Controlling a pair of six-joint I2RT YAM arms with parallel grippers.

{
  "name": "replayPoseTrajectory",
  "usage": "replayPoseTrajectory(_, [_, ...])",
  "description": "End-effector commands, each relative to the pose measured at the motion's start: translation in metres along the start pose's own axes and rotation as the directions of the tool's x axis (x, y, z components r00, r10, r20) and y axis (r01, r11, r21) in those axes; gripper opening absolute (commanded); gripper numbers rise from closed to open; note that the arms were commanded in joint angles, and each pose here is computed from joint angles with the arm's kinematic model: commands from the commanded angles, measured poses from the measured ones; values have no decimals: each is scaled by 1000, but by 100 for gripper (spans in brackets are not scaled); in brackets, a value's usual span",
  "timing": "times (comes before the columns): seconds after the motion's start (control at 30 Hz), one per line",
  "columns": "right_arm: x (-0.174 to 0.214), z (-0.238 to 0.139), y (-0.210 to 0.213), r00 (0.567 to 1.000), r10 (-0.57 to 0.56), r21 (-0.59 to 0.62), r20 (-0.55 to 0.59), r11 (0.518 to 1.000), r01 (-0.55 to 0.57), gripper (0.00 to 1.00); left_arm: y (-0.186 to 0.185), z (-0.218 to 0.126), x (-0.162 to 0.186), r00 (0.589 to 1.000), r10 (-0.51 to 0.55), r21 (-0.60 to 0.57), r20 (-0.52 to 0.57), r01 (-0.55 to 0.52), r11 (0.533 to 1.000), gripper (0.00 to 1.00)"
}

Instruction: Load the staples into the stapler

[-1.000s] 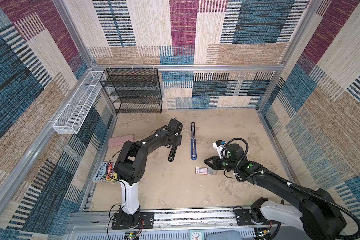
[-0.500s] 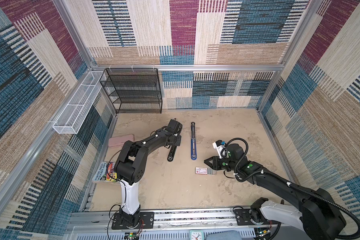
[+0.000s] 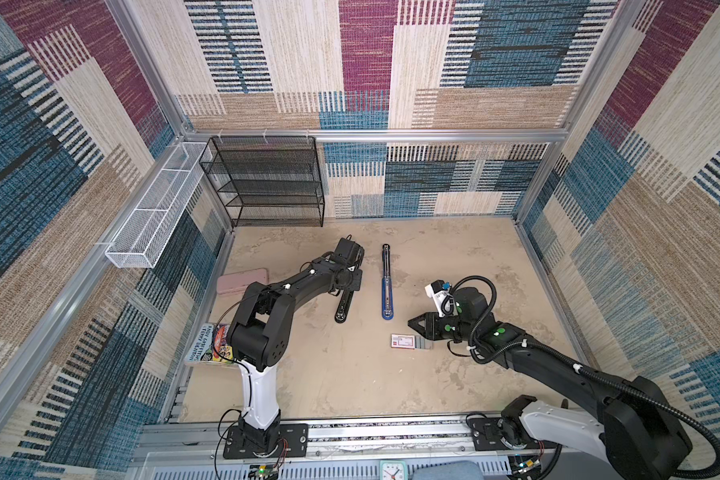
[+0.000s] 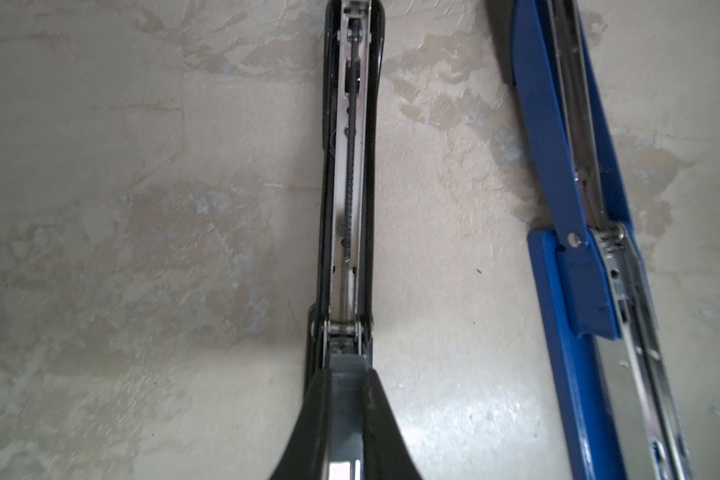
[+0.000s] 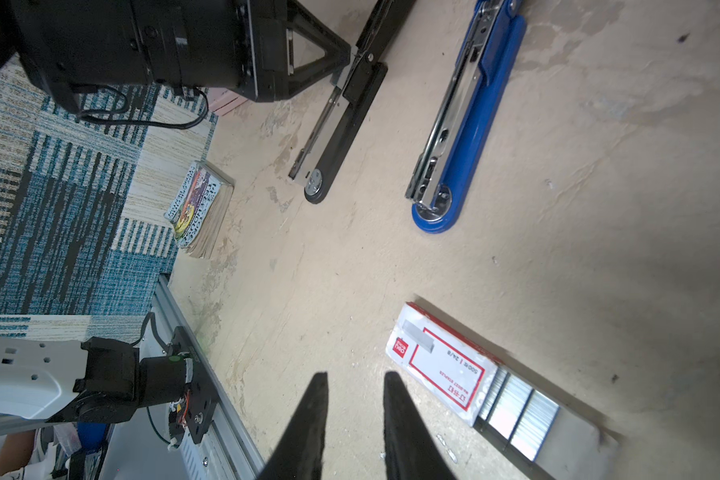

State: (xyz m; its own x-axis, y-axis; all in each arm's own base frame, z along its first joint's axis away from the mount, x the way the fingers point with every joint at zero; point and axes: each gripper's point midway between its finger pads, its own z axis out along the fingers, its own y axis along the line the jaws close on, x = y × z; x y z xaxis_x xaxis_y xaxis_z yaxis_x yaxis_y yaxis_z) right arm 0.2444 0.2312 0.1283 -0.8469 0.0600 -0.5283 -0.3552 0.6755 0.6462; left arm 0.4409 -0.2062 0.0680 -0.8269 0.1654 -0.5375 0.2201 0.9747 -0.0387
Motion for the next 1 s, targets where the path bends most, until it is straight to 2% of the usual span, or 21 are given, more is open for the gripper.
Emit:
replayPoseTrajectory(0.0, [-4, 1, 3, 1000, -2, -14, 10, 1000, 2, 28, 3, -2, -4, 1000, 12, -14, 14, -12, 1000, 8])
replayPoseTrajectory(0.77, [-6, 0, 5, 1000, -15, -13, 10, 1000, 15, 28, 8, 6, 7, 1000, 26, -38, -7, -26, 999, 8])
replayPoseTrajectory(0.87, [-7, 0, 6, 1000, -18, -14, 11, 1000, 18, 28, 9, 6, 10, 1000, 26, -43, -11, -26, 999, 11])
replayPoseTrajectory(0.97, [-8, 0, 6, 1000, -19, -16, 12, 1000, 20, 27, 10, 4, 11, 1000, 23, -45, -9, -23, 999, 19])
